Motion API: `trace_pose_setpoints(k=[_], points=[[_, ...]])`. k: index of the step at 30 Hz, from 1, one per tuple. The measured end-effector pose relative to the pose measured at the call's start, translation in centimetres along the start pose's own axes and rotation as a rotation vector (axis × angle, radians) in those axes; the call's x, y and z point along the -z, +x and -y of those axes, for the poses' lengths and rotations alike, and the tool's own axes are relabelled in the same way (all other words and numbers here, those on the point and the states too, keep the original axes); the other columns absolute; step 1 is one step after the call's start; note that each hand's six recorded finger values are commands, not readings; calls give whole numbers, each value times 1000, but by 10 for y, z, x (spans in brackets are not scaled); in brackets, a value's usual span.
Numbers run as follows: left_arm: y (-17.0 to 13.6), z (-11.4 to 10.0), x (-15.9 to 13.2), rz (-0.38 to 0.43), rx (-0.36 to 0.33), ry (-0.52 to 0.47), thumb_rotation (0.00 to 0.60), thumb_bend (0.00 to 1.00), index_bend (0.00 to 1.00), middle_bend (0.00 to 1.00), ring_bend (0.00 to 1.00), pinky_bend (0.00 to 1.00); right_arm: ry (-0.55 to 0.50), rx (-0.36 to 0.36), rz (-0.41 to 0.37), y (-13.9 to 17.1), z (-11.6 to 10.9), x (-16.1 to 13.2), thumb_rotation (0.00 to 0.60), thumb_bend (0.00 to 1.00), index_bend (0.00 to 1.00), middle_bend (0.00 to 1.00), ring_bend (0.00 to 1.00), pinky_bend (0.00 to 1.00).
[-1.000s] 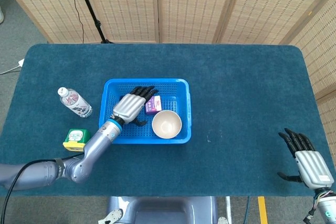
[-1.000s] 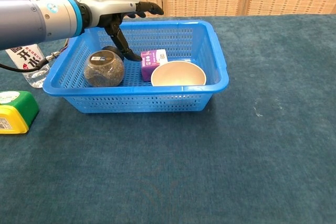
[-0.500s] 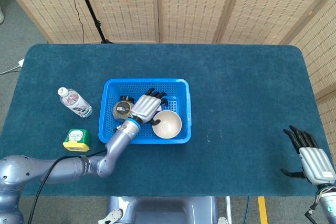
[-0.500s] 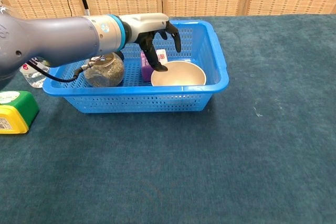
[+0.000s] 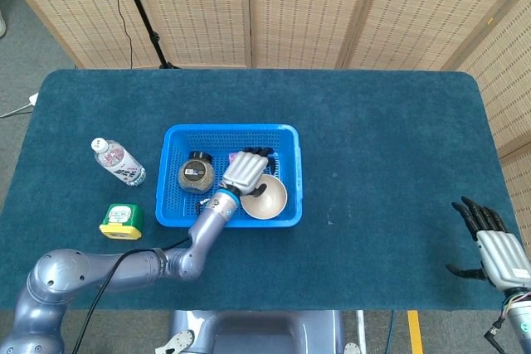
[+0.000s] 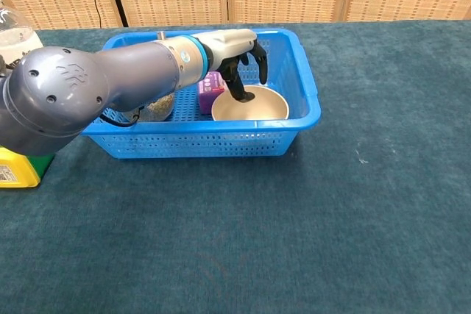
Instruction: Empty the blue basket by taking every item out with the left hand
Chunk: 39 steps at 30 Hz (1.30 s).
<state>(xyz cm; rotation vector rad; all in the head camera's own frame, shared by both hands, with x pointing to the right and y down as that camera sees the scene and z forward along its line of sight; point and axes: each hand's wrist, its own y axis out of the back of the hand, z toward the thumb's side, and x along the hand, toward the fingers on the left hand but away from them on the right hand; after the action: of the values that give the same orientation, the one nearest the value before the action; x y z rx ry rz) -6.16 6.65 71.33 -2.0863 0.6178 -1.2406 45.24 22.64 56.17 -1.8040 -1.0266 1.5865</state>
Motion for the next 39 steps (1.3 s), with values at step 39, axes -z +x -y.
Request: trace_pose_setpoints(k=[39], points=[[0, 0, -32, 53, -95, 21, 600, 636, 763, 521, 508, 595, -16, -3, 5, -1, -3, 3, 600, 0, 0, 0, 0, 0]])
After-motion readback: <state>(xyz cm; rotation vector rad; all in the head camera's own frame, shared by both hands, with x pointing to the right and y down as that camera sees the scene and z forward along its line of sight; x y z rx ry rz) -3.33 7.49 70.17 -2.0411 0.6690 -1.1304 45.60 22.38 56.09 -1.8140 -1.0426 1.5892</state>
